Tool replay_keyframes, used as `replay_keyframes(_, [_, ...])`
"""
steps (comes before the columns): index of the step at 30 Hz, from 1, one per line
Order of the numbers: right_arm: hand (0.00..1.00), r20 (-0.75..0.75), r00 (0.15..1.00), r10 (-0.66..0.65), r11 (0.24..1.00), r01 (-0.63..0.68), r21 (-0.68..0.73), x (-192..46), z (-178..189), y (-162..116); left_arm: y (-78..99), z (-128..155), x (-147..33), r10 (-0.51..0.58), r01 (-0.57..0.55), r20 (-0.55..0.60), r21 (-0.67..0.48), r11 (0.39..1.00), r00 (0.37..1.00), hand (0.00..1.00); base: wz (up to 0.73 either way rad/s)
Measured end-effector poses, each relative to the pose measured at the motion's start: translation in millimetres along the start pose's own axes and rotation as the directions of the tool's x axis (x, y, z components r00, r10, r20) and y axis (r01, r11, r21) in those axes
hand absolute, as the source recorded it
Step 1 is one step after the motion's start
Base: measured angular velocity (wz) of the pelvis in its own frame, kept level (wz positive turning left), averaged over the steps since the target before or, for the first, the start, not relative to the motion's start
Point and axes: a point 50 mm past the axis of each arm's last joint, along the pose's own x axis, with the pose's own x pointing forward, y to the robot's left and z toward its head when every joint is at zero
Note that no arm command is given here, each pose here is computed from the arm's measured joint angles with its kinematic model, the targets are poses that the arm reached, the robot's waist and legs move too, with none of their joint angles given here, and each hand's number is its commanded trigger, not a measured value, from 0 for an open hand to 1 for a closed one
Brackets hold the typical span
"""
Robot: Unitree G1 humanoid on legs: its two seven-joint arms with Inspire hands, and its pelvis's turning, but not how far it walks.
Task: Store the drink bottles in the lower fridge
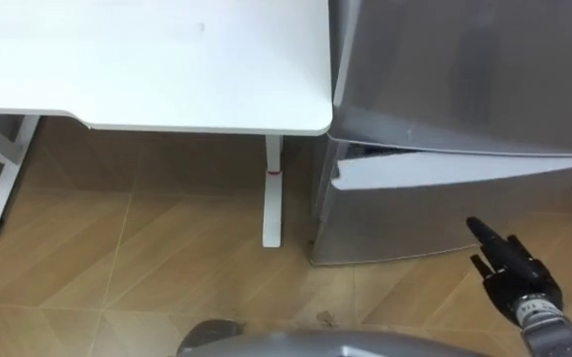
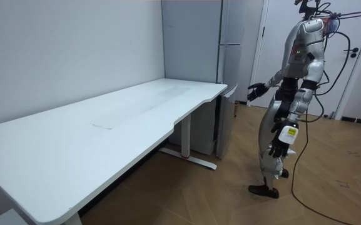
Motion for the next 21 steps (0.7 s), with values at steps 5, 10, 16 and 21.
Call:
replay_keyframes(5, [0.00, -0.037, 0.999, 0.009, 1.000, -0.010, -0.029, 0, -8, 0, -0.3, 0, 0.0, 0.004, -0.004, 0.000, 0.000, 1.000, 1.000, 0.00, 0.00])
replay_keyframes(10, [0.00, -0.073, 0.997, 0.033, 0.998, -0.036, -0.051, 3, -15, 8, -5.4, 1, 0.6, -0.018, 0.018, 0.005, 0.007, 1.000, 1.000, 0.00, 0.00])
replay_keyframes(16, [0.00, -0.116, 0.989, 0.088, 0.992, -0.098, -0.081, 6, -21, 18, -7.8, -9, -0.6, -0.017, 0.017, -0.036, 0.008, 1.000, 0.999, 0.00, 0.08])
replay_keyframes(21, [0.00, -0.119, 0.979, 0.168, 0.972, -0.185, -0.144, 15, -15, 41, -11.9, -11, -0.5, -0.033, 0.034, -0.047, 0.025, 0.999, 0.998, 0.00, 0.12])
